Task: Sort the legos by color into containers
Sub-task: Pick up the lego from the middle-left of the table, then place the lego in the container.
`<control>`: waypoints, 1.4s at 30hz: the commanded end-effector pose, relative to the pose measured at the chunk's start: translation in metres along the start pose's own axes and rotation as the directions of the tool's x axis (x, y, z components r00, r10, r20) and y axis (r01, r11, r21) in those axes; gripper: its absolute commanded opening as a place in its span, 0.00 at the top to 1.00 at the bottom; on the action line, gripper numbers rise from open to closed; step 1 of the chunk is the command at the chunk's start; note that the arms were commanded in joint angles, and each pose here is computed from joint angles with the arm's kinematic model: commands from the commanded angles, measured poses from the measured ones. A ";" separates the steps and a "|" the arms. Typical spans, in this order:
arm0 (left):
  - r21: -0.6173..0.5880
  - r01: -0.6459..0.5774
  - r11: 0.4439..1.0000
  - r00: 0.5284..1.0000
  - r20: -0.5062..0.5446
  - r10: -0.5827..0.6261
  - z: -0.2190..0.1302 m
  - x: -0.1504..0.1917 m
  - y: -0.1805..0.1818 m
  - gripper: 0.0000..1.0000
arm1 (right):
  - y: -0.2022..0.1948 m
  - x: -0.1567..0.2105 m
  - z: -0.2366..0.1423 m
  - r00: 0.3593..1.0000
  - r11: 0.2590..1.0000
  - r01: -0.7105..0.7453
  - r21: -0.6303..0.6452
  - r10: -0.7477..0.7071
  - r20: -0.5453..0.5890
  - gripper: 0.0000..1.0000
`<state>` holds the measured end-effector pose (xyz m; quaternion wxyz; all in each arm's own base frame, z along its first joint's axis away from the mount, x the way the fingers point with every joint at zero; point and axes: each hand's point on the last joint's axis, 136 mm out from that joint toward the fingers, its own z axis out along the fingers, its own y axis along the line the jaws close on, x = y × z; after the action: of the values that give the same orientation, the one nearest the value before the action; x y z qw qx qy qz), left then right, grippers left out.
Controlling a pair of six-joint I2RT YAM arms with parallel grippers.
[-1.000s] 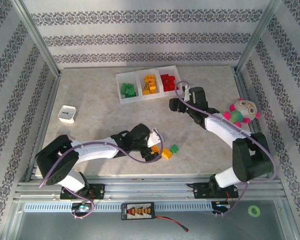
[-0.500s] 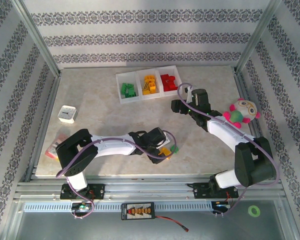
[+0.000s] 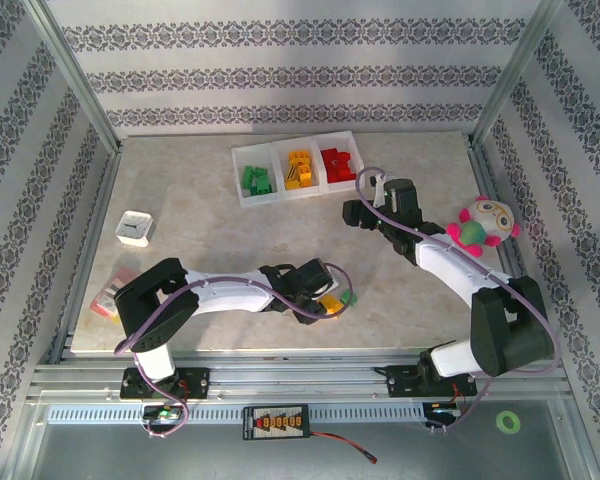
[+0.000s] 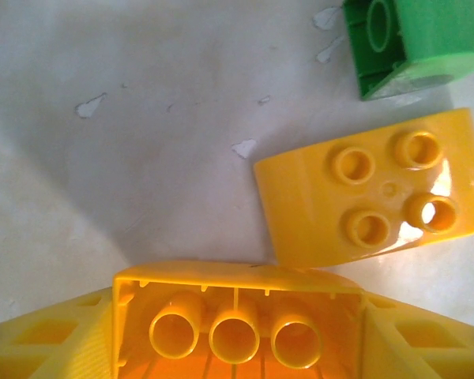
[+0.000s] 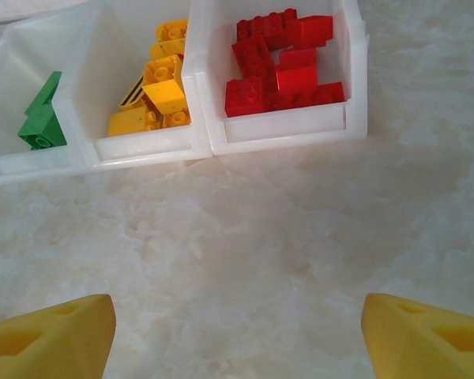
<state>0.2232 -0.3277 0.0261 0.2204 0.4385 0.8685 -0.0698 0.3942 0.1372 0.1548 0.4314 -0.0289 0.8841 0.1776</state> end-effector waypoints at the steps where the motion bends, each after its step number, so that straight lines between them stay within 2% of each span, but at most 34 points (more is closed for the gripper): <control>1: -0.075 0.026 0.997 0.998 0.052 -0.022 -0.014 -0.009 0.013 0.42 | 0.000 -0.009 -0.014 0.999 1.000 -0.005 0.000 0.005 0.042 0.19; 7: -0.135 0.140 0.981 0.976 0.187 -0.114 -0.036 -0.036 0.044 0.42 | 0.004 -0.008 -0.026 0.998 0.999 -0.021 -0.025 0.022 0.057 0.19; 16: -0.115 0.385 0.916 0.871 0.374 -0.319 -0.056 -0.103 0.126 0.43 | 0.003 0.004 -0.037 0.999 0.999 -0.027 -0.028 0.028 0.046 0.19; 24: -0.138 0.439 0.888 0.828 0.445 -0.340 -0.053 -0.169 0.205 0.43 | 0.003 0.014 -0.038 0.999 0.999 -0.037 -0.033 0.038 0.030 0.19; 30: -0.148 0.493 0.857 0.793 0.481 -0.373 -0.045 -0.202 0.265 0.43 | 0.001 0.017 -0.036 0.999 0.999 -0.041 -0.032 0.041 0.021 0.19; 36: -0.184 0.527 0.830 0.768 0.522 -0.372 -0.026 -0.219 0.315 0.43 | -0.001 0.025 -0.034 0.999 0.999 -0.043 -0.026 0.043 0.002 0.19; 42: -0.227 0.533 0.815 0.767 0.536 -0.352 -0.002 -0.223 0.351 0.43 | -0.002 0.038 -0.028 0.998 0.997 -0.066 -0.026 0.066 -0.024 0.19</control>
<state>0.6038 -0.2880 0.1596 0.4816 0.1310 0.8629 -0.0798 0.3534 0.1280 0.1499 0.4259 -0.0157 0.8839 0.1925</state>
